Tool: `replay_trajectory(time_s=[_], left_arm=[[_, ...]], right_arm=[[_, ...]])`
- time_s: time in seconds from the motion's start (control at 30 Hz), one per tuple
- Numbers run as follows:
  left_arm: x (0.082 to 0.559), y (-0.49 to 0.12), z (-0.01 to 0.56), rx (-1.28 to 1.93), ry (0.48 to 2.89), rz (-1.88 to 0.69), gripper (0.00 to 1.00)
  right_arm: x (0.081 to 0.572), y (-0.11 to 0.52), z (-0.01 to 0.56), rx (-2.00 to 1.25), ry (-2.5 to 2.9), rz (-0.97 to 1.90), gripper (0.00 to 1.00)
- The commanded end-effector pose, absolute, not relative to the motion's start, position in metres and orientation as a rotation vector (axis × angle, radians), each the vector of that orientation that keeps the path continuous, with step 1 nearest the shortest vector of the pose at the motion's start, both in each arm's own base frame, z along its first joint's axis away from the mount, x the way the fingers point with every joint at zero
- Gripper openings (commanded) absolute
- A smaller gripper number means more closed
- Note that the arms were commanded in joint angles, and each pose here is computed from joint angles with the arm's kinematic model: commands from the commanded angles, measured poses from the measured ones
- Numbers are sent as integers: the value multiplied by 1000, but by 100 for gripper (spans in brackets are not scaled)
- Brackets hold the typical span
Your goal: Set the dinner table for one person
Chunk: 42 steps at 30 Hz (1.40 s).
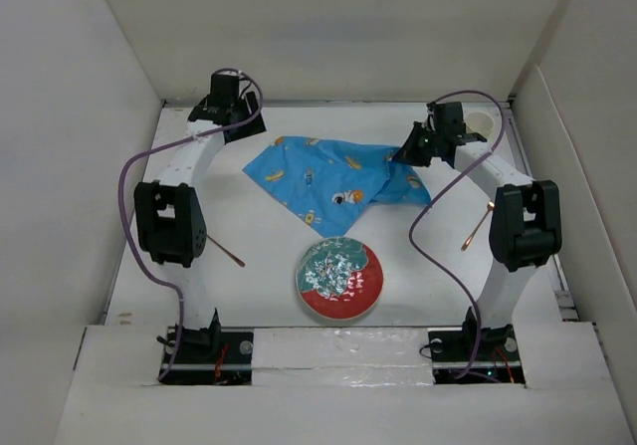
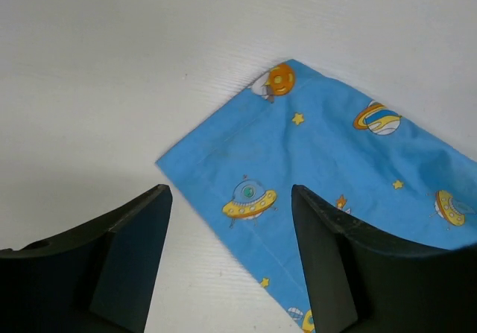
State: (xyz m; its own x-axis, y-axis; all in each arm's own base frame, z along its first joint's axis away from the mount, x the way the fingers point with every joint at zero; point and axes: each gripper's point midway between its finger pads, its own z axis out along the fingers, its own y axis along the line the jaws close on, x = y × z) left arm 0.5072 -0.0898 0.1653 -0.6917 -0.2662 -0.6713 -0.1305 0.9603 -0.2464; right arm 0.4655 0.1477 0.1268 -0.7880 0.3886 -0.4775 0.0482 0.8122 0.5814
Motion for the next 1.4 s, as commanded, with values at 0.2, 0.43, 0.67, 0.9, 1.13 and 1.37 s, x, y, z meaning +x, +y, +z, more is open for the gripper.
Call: replay_trajectory(time_s=[0.2,0.43,0.67,0.9,1.13,1.37], left_arm=[[408,-126,163,-129,2372,-237,55],[370,-141,81,-127,2562,-284,55],[392,-164,53,-79,2610,-156,57],[410,-154,24,-73,2647,-6,47],[446,-129,21,-25,2595,319,0],[519,-96,72,-207,2437,292,0]], right_arm=[[467,140,152,314,2325,682,0],[471,144,159,260,2306,706,0],[465,148,158,223,2300,736,0],[449,150,148,219,2309,765,0],[438,157,149,234,2302,840,0],[416,190,144,182,2349,920,0]])
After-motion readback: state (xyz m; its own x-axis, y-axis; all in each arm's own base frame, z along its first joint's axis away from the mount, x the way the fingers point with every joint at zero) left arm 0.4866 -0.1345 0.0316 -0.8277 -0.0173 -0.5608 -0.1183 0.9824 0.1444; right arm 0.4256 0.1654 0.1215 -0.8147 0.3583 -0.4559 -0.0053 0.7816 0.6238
